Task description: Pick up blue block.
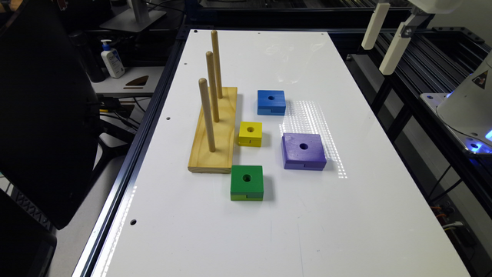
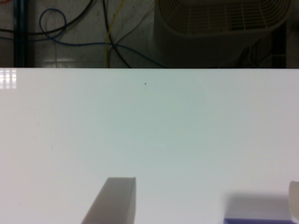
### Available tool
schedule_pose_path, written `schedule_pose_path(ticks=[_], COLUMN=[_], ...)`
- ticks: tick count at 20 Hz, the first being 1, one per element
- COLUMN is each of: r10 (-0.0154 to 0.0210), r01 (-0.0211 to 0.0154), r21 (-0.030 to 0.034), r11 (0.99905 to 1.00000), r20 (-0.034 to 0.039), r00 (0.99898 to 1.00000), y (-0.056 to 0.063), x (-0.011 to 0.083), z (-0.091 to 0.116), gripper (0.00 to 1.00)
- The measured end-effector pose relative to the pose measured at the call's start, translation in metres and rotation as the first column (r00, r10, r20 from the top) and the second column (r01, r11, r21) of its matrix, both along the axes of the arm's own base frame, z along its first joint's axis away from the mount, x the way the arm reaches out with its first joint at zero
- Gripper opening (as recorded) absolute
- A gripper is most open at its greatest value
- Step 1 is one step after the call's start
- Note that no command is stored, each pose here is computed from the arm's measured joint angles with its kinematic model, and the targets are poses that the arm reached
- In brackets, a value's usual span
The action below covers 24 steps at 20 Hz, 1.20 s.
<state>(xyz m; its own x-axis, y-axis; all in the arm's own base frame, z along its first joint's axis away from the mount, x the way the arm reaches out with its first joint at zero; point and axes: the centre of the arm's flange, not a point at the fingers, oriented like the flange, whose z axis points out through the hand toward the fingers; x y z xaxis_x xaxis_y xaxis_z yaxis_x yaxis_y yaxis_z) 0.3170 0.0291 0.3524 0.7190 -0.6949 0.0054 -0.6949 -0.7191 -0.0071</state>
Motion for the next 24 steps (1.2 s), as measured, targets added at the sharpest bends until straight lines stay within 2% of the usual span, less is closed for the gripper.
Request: schedule_pose_path(ticks=[2,4,6,7,9,11,12,13,14,18,21,22,24], r10=[0.0015,0.0021,0.0006,-0.0016,-0.0065,-0.0119,-0.0145,-0.0164,-0.0183,-0.0268,-0.0288,-0.0295,-0.0317], r01=[-0.0015,-0.0021,-0.0007,0.0013,0.0061,0.0114,0.0139,0.0157,0.0177,0.0263,0.0283,0.0289,0.0311], r21=[0.0007,0.0016,0.0034,0.0048,0.0071,0.0092,0.0102,0.0111,0.0116,0.0112,0.0146,0.0154,0.0161], r11=[0.999999,0.999996,0.999994,0.999988,0.999957,0.999893,0.999852,0.999815,0.999777,0.999591,0.999494,0.999463,0.999388], r20=[0.0106,0.0229,0.0401,0.0472,0.0566,0.0610,0.0622,0.0614,0.0594,0.0471,0.0403,0.0384,0.0372], r00=[0.99994,0.99974,0.99920,0.99888,0.99837,0.99807,0.99796,0.99798,0.99807,0.99853,0.99877,0.99883,0.99881], y=[0.001,0.001,0.001,0.001,0.000,-0.002,-0.003,-0.004,-0.005,-0.014,-0.025,-0.028,-0.032], x=[0.0021,0.0051,0.0117,0.0172,0.0286,0.0436,0.0522,0.0595,0.0685,0.1011,0.1196,0.1235,0.1279], z=[0.002,0.005,0.009,0.011,0.011,0.009,0.007,0.006,0.004,-0.002,-0.005,-0.006,-0.007], gripper=[1.00,1.00,1.00,1.00,1.00,1.00,1.00,1.00,1.00,1.00,1.00,1.00,1.00])
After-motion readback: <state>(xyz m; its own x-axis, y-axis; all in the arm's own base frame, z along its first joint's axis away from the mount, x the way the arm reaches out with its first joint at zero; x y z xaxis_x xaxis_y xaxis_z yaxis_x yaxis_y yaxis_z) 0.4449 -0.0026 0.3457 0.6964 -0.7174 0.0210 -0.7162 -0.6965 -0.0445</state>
